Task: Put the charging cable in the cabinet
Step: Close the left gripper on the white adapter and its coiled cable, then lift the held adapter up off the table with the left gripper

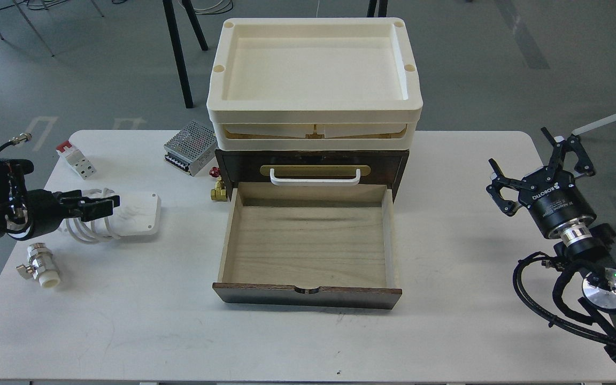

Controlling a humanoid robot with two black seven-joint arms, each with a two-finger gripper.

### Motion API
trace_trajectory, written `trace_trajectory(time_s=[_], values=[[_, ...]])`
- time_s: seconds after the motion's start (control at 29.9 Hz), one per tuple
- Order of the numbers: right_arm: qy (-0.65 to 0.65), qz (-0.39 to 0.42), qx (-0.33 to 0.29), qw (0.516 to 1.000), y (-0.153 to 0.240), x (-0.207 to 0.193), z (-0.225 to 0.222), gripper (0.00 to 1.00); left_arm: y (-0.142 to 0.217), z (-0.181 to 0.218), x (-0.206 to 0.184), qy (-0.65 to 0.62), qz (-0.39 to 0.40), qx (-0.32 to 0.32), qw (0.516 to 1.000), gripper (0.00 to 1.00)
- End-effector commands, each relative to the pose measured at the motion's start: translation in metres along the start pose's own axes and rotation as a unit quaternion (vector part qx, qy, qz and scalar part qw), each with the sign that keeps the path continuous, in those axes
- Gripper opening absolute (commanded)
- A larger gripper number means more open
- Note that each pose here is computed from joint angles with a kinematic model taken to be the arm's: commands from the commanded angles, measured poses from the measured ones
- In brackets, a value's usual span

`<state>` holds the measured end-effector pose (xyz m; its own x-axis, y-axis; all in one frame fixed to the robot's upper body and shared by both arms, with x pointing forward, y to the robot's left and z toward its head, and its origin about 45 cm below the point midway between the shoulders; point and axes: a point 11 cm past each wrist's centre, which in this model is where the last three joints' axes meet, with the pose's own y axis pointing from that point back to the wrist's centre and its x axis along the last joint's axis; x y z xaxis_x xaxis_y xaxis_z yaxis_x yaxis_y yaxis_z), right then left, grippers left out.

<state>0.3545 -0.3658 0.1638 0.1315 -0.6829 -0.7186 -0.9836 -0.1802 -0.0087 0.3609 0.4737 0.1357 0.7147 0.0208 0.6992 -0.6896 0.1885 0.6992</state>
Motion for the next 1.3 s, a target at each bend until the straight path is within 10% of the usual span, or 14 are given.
trace_trajectory(time_s=[0.0, 0.33, 0.77, 1.27], values=[[0.0, 0.0, 0.0, 1.0, 0.0, 0.0, 0.0, 0.99, -0.006, -0.002, -0.008, 0.005, 0.003, 0.008, 1.0, 0.97], [0.0, 0.001, 0.0, 1.0, 0.0, 0.0, 0.0, 0.99, -0.015, 0.002, -0.025, -0.003, 0.015, 0.009, 1.0, 0.94], [0.0, 0.001, 0.001, 1.0, 0.0, 0.0, -0.001, 0.99, -0.017, -0.001, -0.034, -0.03, 0.022, 0.016, 0.999, 0.11], [0.0, 0.001, 0.0, 1.0, 0.0, 0.0, 0.0, 0.99, 0.007, -0.028, -0.009, 0.025, 0.075, 0.043, 0.996, 0.02]])
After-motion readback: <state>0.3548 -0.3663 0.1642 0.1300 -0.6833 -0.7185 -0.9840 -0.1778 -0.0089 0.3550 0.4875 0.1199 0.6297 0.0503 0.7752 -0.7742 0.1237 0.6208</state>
